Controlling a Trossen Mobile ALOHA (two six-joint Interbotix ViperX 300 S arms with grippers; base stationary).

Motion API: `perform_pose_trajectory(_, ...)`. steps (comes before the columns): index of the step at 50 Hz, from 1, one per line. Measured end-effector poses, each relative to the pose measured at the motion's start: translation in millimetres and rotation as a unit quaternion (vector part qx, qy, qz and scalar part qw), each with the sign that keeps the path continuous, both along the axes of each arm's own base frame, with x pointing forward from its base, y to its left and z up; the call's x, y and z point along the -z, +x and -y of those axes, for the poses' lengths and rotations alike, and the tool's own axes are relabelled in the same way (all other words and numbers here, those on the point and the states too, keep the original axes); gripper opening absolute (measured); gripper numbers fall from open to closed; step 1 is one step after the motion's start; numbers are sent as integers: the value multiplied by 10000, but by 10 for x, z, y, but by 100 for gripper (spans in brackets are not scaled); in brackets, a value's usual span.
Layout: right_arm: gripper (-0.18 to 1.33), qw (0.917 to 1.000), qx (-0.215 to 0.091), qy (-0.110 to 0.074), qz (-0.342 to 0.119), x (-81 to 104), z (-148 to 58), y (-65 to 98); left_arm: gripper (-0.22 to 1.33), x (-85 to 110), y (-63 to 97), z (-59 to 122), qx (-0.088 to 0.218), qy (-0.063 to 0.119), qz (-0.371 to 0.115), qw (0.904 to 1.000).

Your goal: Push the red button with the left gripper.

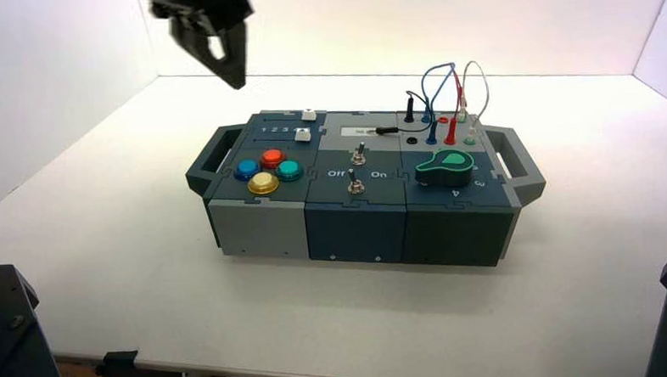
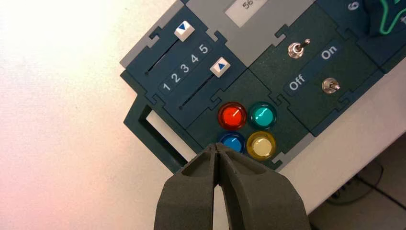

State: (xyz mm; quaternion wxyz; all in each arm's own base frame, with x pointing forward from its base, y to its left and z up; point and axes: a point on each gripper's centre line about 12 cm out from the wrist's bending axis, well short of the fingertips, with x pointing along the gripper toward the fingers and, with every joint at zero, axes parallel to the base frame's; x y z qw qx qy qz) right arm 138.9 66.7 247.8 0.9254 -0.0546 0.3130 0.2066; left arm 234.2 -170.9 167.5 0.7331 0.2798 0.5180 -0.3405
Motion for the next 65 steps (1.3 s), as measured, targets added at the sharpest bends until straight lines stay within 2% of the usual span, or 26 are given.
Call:
perform_pose_trajectory(5,101,10000,0,-3,-7,6,0,-1,-16,69,93,68,46,163,-221,9996)
perform_pose_trajectory(8,101,10000,0,3,7,-2,1,-2,-16,191,154,107,59,329,-459,9984)
perform_pose_trajectory(13,101,10000,0,3,7,-2,1,-2,-17,385,172,126,70,542,-767,9956)
perform_pose_trajectory(15,101,10000,0,3,7,-2,1,-2,-17,385,172,126,70,542,-767,9956)
perform_pose_trajectory(16,101,10000,0,3,7,-2,1,-2,-16,454,175,128,71,615,-874,9942)
perform_pose_trajectory(19,101,10000,0,-7,3,0,1,0,-16,525,168,124,71,685,-974,9929)
perform_pose_trajectory(28,101,10000,0,0,0,0,0,0,-16,512,201,149,61,636,-925,9937)
perform_pose_trajectory(35,101,10000,5,6,-3,0,0,0,-16,558,222,170,68,663,-961,9931)
perform_pose_trajectory(52,101,10000,0,0,0,0,0,0,-16,629,103,354,395,719,-997,9916)
perform_pose_trajectory(65,101,10000,0,0,0,0,0,0,-16,673,97,356,402,761,-1051,9907)
